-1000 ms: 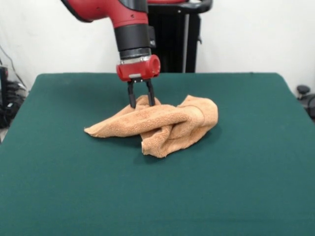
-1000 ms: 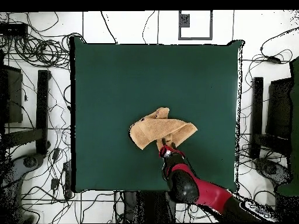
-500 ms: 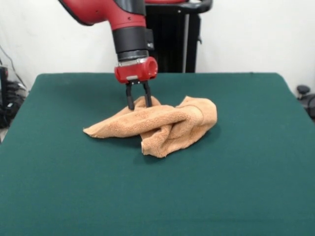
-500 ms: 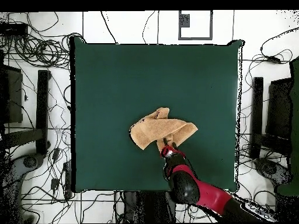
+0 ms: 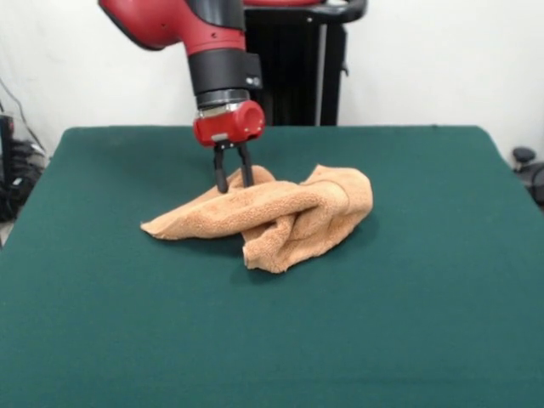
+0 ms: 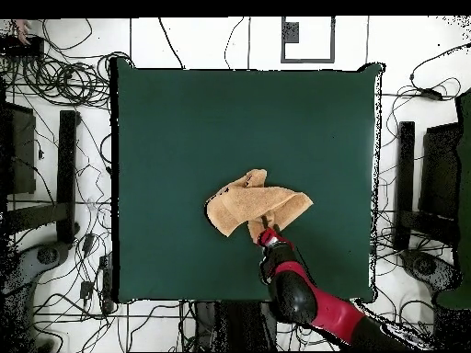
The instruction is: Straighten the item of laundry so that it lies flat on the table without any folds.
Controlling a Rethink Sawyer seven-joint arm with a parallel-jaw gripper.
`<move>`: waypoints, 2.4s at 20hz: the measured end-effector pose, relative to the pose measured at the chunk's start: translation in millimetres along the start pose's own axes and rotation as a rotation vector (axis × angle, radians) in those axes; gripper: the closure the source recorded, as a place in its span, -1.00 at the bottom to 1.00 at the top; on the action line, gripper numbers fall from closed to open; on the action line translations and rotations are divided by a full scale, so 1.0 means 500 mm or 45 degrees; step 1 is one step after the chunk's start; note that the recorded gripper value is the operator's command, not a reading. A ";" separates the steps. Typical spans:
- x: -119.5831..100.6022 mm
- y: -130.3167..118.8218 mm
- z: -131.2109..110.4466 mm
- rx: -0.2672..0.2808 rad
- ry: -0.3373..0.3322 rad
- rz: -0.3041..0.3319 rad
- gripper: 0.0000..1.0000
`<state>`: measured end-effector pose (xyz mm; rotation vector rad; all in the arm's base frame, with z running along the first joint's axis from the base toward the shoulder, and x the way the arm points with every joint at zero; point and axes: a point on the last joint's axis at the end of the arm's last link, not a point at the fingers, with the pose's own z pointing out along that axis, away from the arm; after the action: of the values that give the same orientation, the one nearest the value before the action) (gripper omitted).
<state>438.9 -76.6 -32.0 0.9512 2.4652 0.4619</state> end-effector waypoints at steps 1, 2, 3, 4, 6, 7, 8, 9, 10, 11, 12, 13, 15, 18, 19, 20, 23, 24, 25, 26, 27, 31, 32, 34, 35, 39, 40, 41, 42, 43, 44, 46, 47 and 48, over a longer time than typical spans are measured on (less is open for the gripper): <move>0.000 -0.001 0.001 -0.003 -0.007 0.020 -1.00; 0.001 -0.002 0.003 -0.007 -0.015 0.051 -1.00; 0.003 -0.001 0.004 -0.010 -0.019 0.065 -1.00; 0.004 -0.001 0.005 -0.011 -0.020 0.070 -1.00; 0.006 0.001 0.007 -0.016 -0.032 0.088 -1.00; 0.007 0.002 0.007 -0.018 -0.034 0.090 -1.00; 0.008 0.005 0.009 -0.021 -0.037 0.087 -1.00; 0.009 0.007 0.009 -0.021 -0.037 0.085 -1.00; 0.010 0.010 0.011 -0.021 -0.037 0.083 -1.00; 0.012 0.014 0.013 -0.021 -0.035 0.080 -1.00; 0.018 0.022 0.016 -0.020 -0.027 0.073 -1.00; 0.020 0.025 0.017 -0.020 -0.025 0.070 -1.00; 0.038 0.046 0.024 -0.025 -0.005 0.040 1.00; 0.049 0.056 0.027 -0.028 0.003 0.019 1.00; 0.052 0.060 0.028 -0.028 0.005 0.012 1.00; 0.057 0.065 0.030 -0.028 0.007 0.003 1.00; 0.073 0.084 0.037 -0.028 0.012 -0.026 1.00; 0.075 0.088 0.037 -0.029 0.012 -0.032 1.00; 0.077 0.090 0.038 -0.030 0.012 -0.037 1.00; 0.077 0.094 0.037 -0.031 0.011 -0.045 1.00; 0.075 0.094 0.037 -0.031 0.009 -0.046 1.00; 0.056 0.091 0.031 -0.028 -0.016 -0.051 1.00; 0.050 0.090 0.030 -0.027 -0.023 -0.051 1.00; 0.024 0.085 0.022 -0.020 -0.056 -0.055 1.00; 0.018 0.084 0.019 -0.018 -0.064 -0.058 1.00; -0.010 0.078 0.008 0.000 -0.100 -0.077 1.00; -0.012 0.077 0.006 0.002 -0.102 -0.079 1.00; -0.017 0.076 0.003 0.006 -0.106 -0.085 1.00; -0.023 0.076 0.000 0.011 -0.109 -0.090 1.00; -0.030 0.073 -0.005 0.023 -0.105 -0.098 1.00; -0.032 0.071 -0.007 0.028 -0.101 -0.101 1.00; -0.034 0.066 -0.011 0.046 -0.084 -0.110 1.00; -0.034 0.063 -0.014 0.060 -0.070 -0.116 1.00; -0.034 0.058 -0.017 0.075 -0.056 -0.122 1.00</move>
<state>461.3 -69.0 -6.4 0.8525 2.4835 0.3349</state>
